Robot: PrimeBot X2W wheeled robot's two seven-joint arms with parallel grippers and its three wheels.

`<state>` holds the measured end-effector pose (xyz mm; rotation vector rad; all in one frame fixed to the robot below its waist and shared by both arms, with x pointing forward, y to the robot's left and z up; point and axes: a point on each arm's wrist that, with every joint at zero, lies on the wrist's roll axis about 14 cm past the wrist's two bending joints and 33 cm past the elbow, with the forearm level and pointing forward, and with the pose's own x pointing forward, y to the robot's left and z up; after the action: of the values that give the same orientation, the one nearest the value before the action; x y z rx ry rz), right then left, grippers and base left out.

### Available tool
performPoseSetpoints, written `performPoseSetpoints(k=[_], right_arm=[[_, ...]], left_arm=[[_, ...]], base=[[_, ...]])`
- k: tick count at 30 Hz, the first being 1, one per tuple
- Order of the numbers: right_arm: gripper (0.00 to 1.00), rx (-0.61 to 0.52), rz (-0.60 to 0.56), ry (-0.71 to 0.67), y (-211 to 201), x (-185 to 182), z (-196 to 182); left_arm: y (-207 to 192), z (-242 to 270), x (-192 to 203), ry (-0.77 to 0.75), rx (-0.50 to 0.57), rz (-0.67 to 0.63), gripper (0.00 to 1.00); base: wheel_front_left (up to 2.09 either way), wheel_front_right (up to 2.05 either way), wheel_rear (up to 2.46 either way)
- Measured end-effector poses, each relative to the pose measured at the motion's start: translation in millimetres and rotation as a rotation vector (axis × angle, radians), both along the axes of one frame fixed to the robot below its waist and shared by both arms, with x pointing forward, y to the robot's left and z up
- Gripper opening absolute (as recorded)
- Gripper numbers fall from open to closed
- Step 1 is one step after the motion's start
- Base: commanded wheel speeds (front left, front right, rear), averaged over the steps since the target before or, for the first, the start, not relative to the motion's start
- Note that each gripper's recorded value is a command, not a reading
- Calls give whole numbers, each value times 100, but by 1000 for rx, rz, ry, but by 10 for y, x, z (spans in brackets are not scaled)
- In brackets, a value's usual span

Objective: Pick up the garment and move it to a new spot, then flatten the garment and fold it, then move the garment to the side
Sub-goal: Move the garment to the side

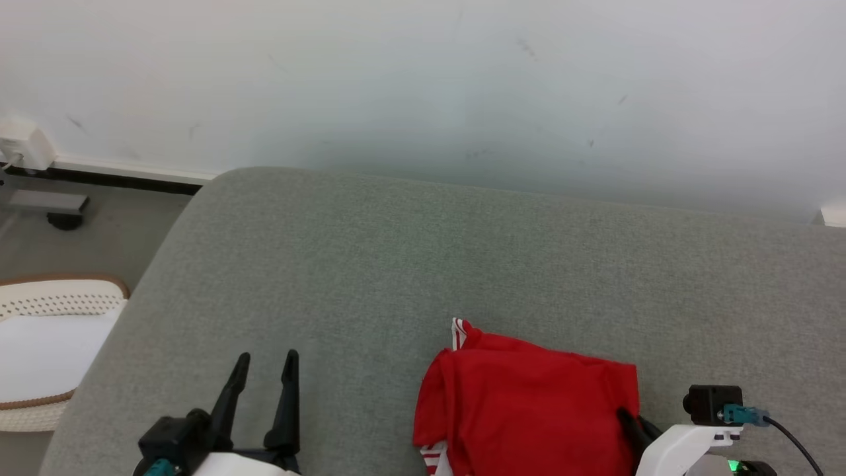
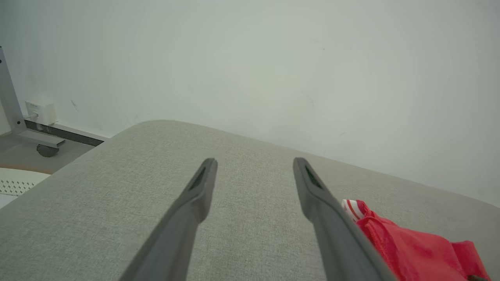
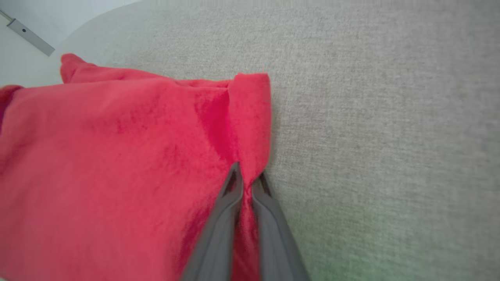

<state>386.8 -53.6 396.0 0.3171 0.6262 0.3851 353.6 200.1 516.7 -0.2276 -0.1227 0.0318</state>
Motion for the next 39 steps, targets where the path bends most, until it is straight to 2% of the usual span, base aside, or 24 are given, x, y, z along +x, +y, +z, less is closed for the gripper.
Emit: performPoseSetpoints(k=[6, 14, 20, 30, 34, 39], right_arm=[[0, -22, -56, -119, -261, 199, 270], [0, -48, -211, -226, -916, 342, 590], [0, -57, -337, -259, -1389, 210, 703], [0, -70, -548, -261, -2084, -253, 680], [0, -74, -598, -249, -2227, -381, 636], [0, -74, -606, -253, -2255, -351, 644]], left_arm=[[-222, 39, 91, -13, -8, -70, 100], [-731, 166, 278, -52, -5, -228, 100], [-1201, 181, 361, -58, -6, -367, 100], [-2090, 216, 360, -70, -11, -632, 100], [-2294, 170, 337, -57, -12, -695, 100], [-2358, 126, 346, -47, -11, -716, 100]], base=[[0, 0, 0], [0, 0, 0], [0, 0, 0], [0, 0, 0], [0, 0, 0], [0, 0, 0]])
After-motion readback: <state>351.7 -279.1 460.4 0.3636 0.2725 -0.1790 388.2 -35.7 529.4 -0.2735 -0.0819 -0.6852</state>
